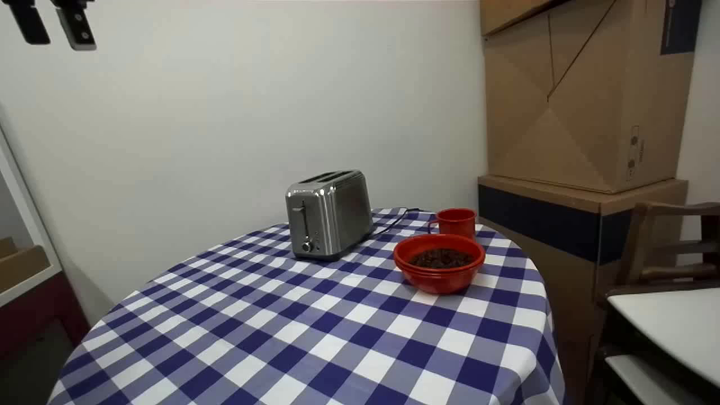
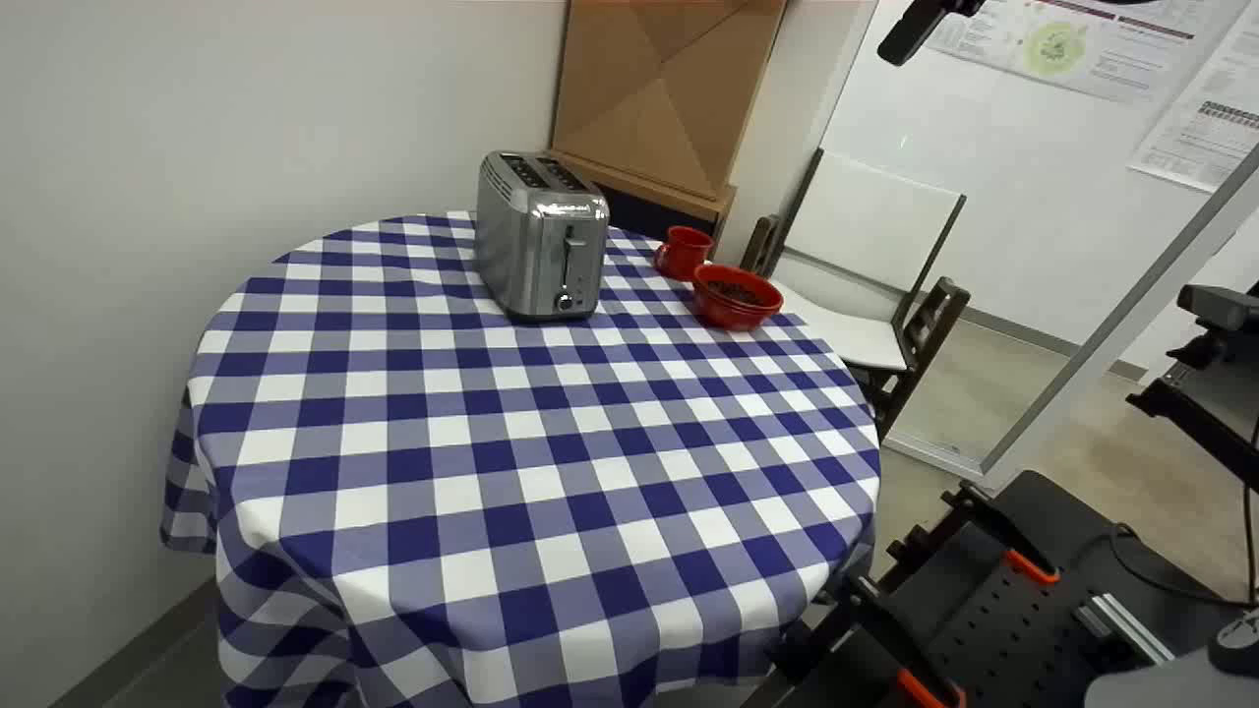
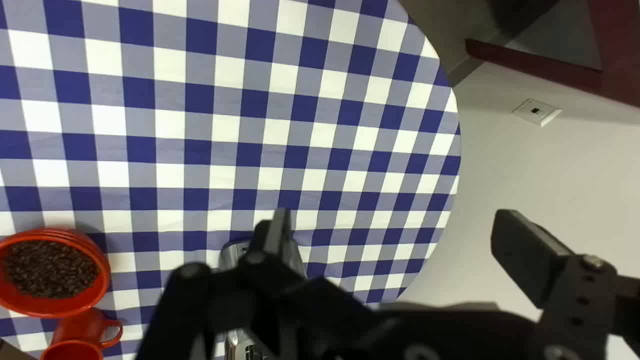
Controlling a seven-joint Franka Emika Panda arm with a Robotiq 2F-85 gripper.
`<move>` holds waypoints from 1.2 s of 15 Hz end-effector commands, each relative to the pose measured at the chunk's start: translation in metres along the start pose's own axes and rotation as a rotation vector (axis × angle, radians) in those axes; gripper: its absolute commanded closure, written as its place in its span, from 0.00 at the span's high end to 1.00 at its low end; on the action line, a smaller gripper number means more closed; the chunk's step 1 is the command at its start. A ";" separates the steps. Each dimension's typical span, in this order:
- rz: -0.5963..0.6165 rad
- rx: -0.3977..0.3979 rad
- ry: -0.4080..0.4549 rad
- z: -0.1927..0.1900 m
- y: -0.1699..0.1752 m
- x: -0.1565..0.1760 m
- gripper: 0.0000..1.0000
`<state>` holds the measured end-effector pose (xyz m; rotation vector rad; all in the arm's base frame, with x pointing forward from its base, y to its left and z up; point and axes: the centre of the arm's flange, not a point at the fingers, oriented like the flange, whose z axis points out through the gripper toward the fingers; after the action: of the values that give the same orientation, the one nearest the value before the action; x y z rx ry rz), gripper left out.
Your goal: Push the lever of the toaster down
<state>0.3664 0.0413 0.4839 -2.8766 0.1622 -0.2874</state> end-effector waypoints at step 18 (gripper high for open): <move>-0.058 -0.069 0.054 0.119 0.005 0.152 1.00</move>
<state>0.4702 0.0385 0.4240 -2.9202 0.1215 -0.3793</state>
